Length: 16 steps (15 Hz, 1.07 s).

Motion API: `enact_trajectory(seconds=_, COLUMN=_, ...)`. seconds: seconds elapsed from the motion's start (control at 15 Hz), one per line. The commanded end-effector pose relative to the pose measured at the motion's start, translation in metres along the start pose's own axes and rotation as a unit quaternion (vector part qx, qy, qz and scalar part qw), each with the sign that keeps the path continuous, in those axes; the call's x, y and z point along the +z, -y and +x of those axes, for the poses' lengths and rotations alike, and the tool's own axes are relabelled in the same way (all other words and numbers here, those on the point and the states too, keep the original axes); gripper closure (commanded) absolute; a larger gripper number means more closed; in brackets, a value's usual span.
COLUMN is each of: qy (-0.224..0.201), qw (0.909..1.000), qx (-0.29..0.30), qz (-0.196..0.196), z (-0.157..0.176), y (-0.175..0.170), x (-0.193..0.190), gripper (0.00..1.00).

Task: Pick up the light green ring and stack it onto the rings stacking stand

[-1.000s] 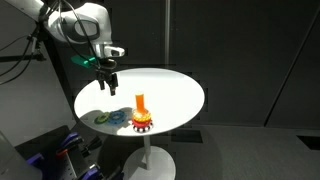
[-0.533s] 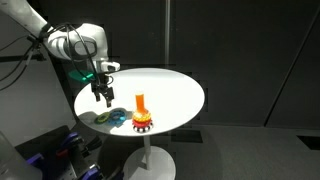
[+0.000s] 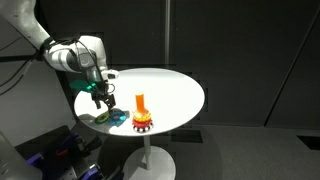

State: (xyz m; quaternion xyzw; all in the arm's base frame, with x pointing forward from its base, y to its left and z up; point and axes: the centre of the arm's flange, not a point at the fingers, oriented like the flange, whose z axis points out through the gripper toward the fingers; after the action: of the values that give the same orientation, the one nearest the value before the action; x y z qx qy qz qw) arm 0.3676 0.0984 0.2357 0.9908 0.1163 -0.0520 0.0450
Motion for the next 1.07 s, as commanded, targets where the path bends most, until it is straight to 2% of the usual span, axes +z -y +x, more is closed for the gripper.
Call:
enact_trajectory(seconds=0.0, qy=-0.013, qw=0.9998, qx=-0.005, qz=-0.013, z=0.002, y=-0.004, x=0.014, gripper=0.00)
enact_trajectory(seconds=0.67, qy=-0.018, qw=0.9994, qx=-0.024, qz=-0.016, z=0.006, y=-0.003, x=0.033, gripper=0.02)
enact_trajectory(seconds=0.87, qy=-0.017, qw=0.9994, qx=-0.026, qz=-0.015, z=0.006, y=-0.002, x=0.034, gripper=0.22)
enact_trajectory(seconds=1.0, qy=-0.018, qw=0.9994, qx=-0.027, qz=-0.015, z=0.007, y=-0.001, x=0.035, gripper=0.29)
